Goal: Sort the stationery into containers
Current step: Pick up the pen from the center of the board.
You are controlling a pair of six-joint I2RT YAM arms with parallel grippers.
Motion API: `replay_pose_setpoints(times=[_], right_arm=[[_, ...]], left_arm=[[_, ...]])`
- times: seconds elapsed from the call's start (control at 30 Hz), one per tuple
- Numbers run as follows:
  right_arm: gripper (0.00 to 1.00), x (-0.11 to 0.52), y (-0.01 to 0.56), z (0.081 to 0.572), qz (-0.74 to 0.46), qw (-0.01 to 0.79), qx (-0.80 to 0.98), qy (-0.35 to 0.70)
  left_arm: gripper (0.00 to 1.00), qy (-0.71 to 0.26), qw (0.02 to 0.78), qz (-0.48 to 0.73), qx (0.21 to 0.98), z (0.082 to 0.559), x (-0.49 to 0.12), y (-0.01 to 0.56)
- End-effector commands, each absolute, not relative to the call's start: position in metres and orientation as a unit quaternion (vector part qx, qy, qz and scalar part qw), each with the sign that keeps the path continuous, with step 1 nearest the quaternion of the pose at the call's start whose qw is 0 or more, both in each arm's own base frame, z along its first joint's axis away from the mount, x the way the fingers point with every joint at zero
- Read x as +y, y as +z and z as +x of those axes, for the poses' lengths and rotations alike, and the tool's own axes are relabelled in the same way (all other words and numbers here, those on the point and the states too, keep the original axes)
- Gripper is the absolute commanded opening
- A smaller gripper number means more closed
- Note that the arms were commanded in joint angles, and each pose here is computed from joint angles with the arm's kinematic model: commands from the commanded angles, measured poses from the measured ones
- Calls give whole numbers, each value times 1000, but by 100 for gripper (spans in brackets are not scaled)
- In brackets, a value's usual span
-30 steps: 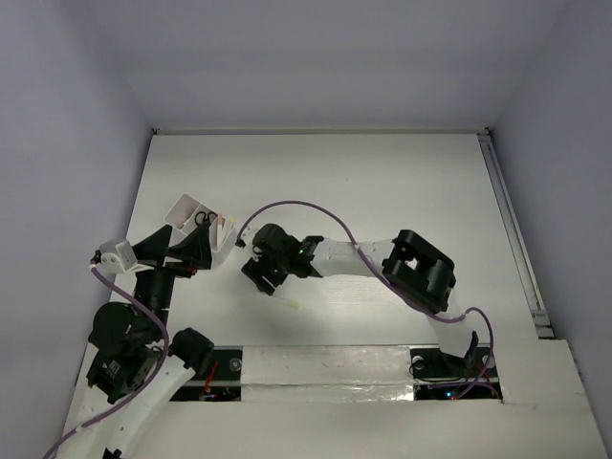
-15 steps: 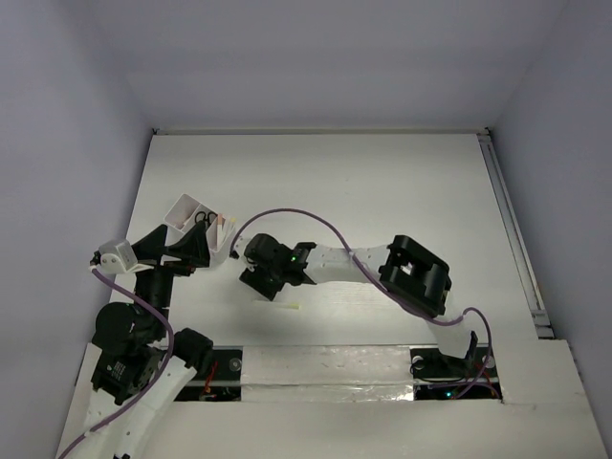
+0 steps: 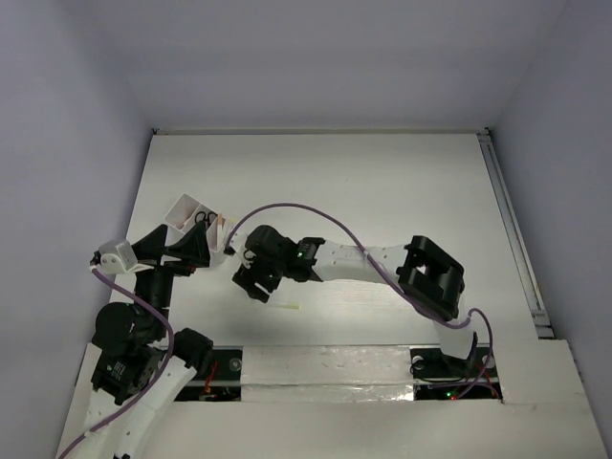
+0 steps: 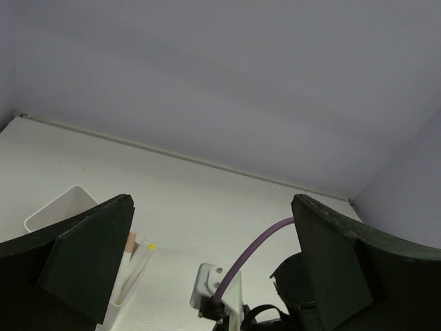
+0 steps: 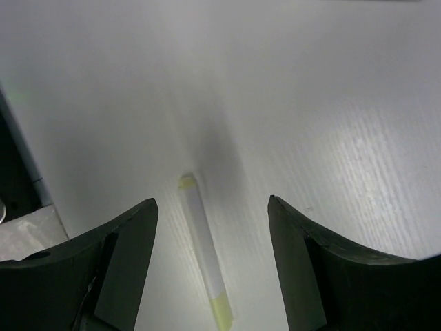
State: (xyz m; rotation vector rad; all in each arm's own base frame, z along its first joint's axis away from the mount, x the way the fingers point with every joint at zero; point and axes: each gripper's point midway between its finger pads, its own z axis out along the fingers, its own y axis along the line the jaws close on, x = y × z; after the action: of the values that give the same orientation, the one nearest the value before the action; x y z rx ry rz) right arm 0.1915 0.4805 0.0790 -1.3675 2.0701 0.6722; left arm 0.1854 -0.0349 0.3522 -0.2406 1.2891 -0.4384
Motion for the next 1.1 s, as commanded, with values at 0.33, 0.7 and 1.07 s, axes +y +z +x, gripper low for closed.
replay_pose_setpoints(times=[0.33,0.7,1.07], right_arm=[[27,463,8,183,-560,219,779,176],[4,452,1,204,-565,242,781,113],[0,487,114,245,-413,413,777,236]], left_arm=[[99,-199,782,-112,580,186,-33,361],[99,-199,783,-112,578,184,-31,362],[99,-198,782,-112,581,186,-32,361]])
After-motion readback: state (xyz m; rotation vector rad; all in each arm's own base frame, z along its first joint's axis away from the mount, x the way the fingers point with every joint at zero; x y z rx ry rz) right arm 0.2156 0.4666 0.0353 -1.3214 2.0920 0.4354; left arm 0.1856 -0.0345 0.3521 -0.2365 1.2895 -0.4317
